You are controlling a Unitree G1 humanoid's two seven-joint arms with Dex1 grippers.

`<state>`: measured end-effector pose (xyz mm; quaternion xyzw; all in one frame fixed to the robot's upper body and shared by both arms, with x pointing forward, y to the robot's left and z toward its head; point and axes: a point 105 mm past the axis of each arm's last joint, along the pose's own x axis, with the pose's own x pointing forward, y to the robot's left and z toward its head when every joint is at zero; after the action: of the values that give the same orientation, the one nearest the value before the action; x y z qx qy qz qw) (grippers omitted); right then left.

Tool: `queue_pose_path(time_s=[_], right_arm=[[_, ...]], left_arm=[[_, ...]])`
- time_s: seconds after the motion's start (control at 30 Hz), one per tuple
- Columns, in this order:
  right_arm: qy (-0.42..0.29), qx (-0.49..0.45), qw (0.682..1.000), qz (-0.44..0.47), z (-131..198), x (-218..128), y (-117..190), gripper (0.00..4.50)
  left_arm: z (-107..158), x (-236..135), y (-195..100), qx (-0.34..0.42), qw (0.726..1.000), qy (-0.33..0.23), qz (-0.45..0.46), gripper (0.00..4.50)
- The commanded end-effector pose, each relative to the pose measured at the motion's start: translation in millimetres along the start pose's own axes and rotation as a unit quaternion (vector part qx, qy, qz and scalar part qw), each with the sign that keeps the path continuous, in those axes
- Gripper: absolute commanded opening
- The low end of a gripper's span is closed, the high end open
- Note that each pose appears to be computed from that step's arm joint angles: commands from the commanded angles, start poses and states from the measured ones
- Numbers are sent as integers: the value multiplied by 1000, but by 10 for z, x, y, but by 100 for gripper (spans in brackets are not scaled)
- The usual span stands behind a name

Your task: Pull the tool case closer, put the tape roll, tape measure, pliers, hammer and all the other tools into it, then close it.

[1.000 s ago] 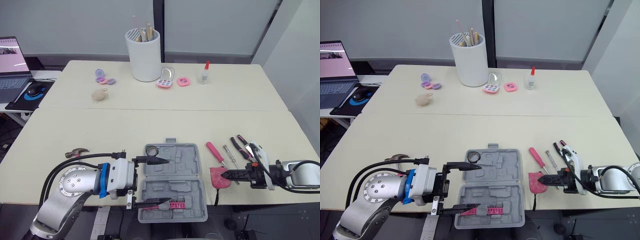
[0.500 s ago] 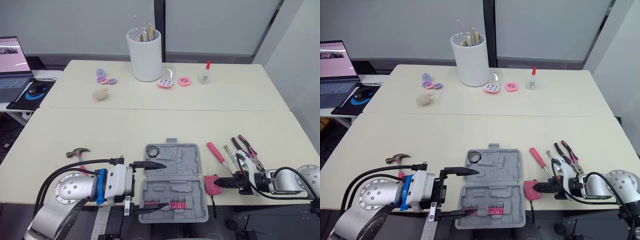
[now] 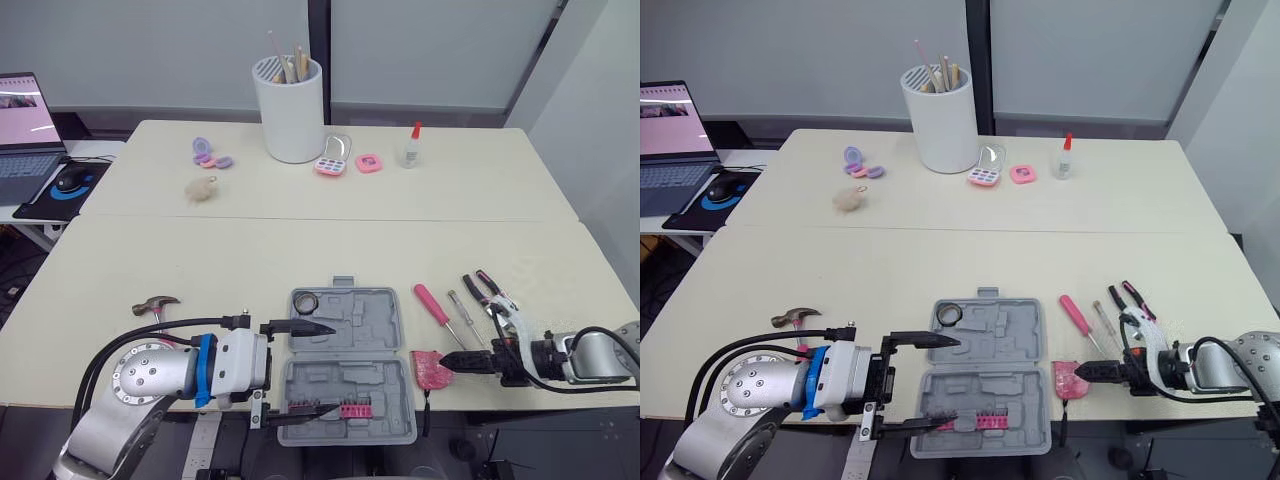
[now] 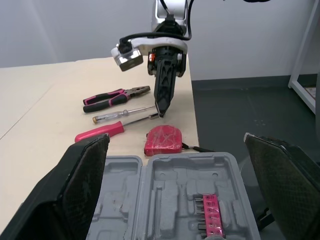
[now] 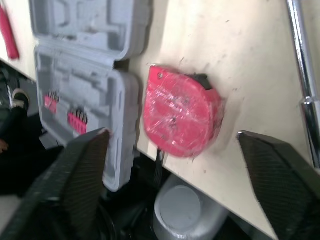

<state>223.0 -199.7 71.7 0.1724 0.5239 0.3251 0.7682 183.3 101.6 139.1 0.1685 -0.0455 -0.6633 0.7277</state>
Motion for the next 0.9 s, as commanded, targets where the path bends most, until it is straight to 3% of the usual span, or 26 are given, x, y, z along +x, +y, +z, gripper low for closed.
queue_pose_path(time_s=[0.03, 0.13, 0.23, 0.3, 0.4, 0.57, 0.9], right_arm=[[-25, -123, 991, 54, 138, -226, 361, 447], [-52, -305, 948, 67, 161, -277, 474, 447], [-42, -515, 852, 82, 41, -211, 401, 447], [-44, -582, 807, 89, -22, -130, 294, 447], [-59, -627, 772, 85, -20, -12, 153, 447], [-60, -648, 753, 100, -52, 153, 36, 447], [-43, -646, 756, 101, -88, 339, -166, 447]], left_arm=[[40, 26, -10, 17, 1000, -9, -5, 450], [34, 31, -16, 18, 1000, -9, -6, 450], [30, 41, -22, 16, 1000, -9, -6, 450], [21, 42, -20, 15, 1000, -8, -7, 450], [22, 26, -21, 14, 1000, -3, -8, 450], [18, -1, -21, 13, 1000, 3, -12, 450], [19, -24, -67, 11, 1000, 8, -11, 450]])
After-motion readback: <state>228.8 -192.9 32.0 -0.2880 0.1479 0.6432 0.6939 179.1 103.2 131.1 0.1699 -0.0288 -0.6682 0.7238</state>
